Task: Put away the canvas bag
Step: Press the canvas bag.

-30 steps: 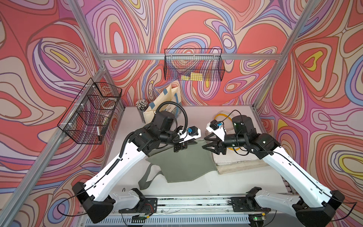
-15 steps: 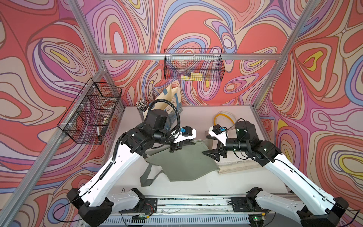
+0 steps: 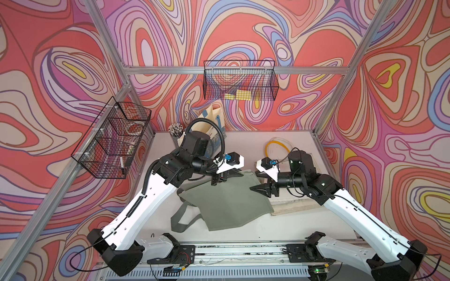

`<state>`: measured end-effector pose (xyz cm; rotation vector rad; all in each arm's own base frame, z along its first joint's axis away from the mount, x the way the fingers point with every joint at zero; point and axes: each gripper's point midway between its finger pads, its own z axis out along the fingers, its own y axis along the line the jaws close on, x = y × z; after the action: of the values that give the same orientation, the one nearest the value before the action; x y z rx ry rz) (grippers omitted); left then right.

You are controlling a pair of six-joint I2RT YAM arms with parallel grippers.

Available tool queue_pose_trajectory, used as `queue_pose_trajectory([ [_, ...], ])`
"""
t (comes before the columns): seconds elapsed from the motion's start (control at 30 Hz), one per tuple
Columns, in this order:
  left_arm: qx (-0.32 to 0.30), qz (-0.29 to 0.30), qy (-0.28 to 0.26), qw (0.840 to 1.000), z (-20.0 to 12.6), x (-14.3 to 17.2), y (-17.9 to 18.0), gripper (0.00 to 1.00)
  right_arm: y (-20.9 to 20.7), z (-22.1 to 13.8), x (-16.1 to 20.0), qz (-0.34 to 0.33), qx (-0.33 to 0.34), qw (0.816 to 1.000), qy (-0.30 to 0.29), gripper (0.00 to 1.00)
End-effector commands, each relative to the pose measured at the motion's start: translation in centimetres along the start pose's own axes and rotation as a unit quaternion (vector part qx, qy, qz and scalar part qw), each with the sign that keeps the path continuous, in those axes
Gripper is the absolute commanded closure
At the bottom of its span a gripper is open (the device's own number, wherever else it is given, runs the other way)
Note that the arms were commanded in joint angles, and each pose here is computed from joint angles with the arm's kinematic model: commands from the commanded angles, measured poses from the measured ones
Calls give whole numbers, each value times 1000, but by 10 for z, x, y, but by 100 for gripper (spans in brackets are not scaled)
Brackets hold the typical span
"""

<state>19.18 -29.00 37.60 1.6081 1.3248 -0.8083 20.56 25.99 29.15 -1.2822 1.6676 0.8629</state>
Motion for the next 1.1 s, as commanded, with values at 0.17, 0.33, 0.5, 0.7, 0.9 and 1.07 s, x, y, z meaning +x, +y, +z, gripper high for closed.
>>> queue_pose_trajectory([
  [0.17, 13, 74, -19, 997, -5, -17, -1, 100, -8, -23, 2, -15, 77, 997, 6, 15],
  [0.33, 22, 94, 18, 995, -4, 2, -7, 100, -10, -44, 10, -41, 130, 990, 29, 8],
  [0.5, 21, 106, 28, 994, -4, 9, -8, 100, 9, -44, 11, -7, 82, 996, 32, 12],
  [0.7, 20, 115, 25, 993, -3, 7, -7, 100, 24, -27, 17, 51, 12, 998, 21, 20],
  [0.9, 17, 125, 30, 992, -1, 7, -8, 100, 25, -8, 10, 78, -35, 996, -25, 23],
  [1.07, 16, 136, 19, 990, 2, 0, -12, 100, 22, 7, 11, 108, -63, 991, -47, 23],
])
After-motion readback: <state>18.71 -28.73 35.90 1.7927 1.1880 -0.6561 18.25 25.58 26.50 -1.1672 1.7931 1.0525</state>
